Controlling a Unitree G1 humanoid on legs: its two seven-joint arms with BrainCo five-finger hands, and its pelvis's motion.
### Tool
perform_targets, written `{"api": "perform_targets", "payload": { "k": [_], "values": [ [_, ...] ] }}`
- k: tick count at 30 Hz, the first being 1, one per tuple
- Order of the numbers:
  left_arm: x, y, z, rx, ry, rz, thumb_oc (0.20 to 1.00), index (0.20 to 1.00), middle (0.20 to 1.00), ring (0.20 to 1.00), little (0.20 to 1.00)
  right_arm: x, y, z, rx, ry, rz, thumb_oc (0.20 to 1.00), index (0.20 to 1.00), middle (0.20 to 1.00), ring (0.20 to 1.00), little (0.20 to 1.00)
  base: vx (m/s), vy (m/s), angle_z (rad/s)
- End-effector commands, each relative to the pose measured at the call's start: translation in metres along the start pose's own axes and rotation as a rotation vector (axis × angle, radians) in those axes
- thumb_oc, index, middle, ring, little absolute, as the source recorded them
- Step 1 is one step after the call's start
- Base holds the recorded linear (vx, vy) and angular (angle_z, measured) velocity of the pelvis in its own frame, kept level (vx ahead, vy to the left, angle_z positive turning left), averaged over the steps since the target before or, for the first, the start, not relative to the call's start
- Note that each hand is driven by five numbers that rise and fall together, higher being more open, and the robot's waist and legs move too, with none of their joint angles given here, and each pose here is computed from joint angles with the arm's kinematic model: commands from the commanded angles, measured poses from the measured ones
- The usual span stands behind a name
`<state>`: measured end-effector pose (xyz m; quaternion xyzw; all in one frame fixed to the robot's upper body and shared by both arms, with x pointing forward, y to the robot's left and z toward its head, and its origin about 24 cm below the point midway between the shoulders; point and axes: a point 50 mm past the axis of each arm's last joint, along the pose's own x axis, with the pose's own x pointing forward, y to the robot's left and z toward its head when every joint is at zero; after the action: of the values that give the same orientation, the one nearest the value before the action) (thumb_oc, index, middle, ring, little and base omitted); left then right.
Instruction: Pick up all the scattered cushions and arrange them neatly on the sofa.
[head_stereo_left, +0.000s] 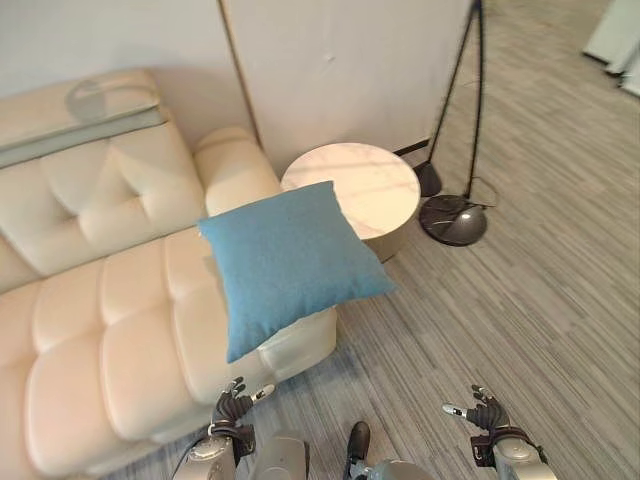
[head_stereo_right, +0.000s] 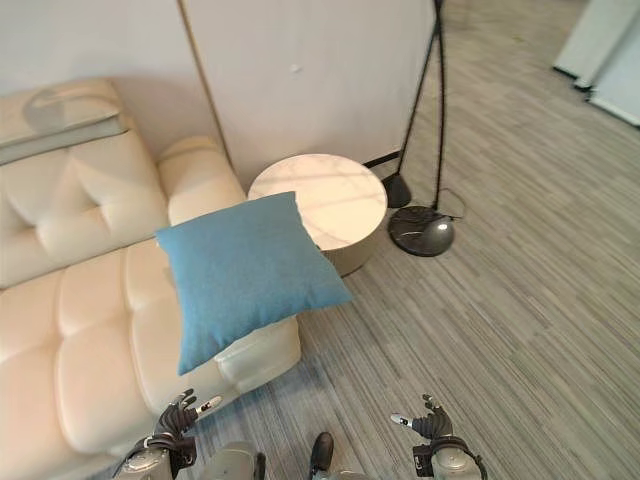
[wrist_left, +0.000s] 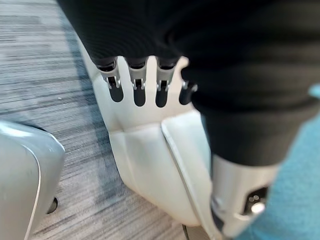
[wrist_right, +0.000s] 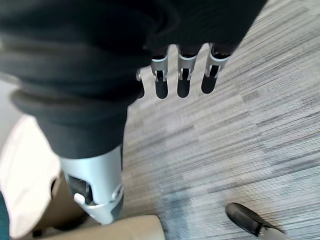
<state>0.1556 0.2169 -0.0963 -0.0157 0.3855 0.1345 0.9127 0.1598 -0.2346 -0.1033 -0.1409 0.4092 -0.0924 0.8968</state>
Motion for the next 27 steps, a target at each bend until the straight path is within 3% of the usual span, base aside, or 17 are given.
{"api": "perform_targets", "payload": {
  "k": [1, 6, 16, 27],
  "values": [
    [-0.001, 0.005, 0.011, 0.035, -0.061, -0.006, 1.000, 1.000, 1.000, 1.000, 1.000, -0.006, -0.015, 0.003, -0.033, -0.049, -0.035, 1.000, 1.000, 1.000, 1.000, 1.000, 0.24, -0.050, 0.60],
    [-0.001, 0.009, 0.004, 0.051, -0.035, 0.013, 1.000, 1.000, 1.000, 1.000, 1.000, -0.006, -0.008, 0.010, -0.057, -0.084, -0.017, 1.000, 1.000, 1.000, 1.000, 1.000, 0.32, 0.052, 1.02],
    [0.004, 0.010, 0.019, 0.068, -0.070, 0.043, 1.000, 1.000, 1.000, 1.000, 1.000, -0.007, 0.020, 0.019, -0.061, -0.110, 0.061, 1.000, 1.000, 1.000, 1.000, 1.000, 0.36, 0.222, 0.16],
    [0.004, 0.011, 0.015, 0.117, -0.063, 0.029, 1.000, 1.000, 1.000, 1.000, 1.000, -0.009, 0.014, 0.008, -0.050, -0.079, 0.063, 1.000, 1.000, 1.000, 1.000, 1.000, 0.21, -0.119, 0.48]
  ]
}}
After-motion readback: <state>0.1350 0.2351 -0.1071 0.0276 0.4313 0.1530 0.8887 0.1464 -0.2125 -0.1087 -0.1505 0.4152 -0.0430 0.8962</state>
